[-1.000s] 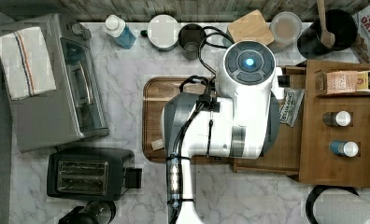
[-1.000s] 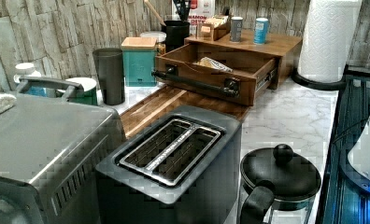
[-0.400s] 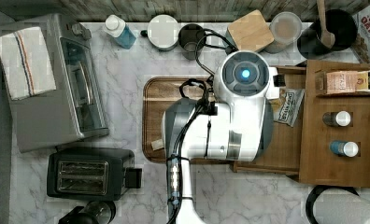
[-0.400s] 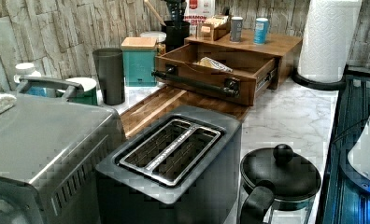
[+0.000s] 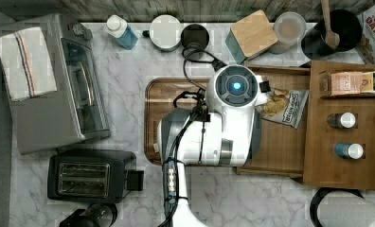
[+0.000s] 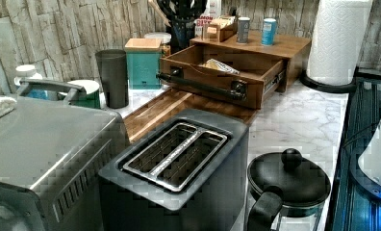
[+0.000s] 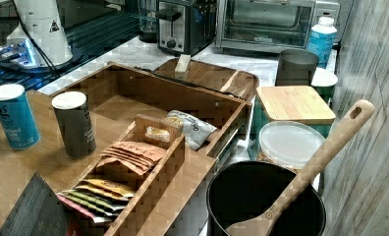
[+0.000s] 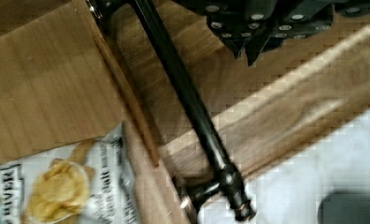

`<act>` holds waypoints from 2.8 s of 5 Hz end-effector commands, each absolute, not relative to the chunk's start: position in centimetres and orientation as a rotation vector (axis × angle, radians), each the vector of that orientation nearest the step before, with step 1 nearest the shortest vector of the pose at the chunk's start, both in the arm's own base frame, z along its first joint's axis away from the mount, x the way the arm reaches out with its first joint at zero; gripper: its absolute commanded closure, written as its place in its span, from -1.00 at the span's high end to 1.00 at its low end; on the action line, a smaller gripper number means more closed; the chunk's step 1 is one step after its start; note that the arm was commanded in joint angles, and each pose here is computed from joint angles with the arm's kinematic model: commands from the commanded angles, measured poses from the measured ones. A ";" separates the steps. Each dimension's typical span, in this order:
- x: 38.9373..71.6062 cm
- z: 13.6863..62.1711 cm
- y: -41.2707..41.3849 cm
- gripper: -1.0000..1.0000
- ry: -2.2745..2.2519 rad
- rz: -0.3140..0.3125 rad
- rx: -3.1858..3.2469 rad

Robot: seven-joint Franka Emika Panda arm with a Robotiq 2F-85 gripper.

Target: Close the drawer.

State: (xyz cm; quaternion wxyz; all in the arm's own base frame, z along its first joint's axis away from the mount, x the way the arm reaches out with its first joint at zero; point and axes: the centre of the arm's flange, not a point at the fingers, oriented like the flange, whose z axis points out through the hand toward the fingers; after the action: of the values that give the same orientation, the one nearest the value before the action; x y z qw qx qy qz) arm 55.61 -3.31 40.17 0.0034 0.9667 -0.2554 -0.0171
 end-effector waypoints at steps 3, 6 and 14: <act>54.9 30.1 3.6 -1.00 0.016 -0.059 3.025; 52.3 23.4 4.7 -1.00 0.018 -0.131 2.956; 51.8 27.2 -7.4 -1.00 0.050 -0.006 2.952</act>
State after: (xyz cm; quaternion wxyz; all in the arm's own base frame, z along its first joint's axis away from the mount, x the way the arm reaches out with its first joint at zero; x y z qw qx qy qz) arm 51.04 -3.37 23.83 0.0863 0.9958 0.0039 -0.0294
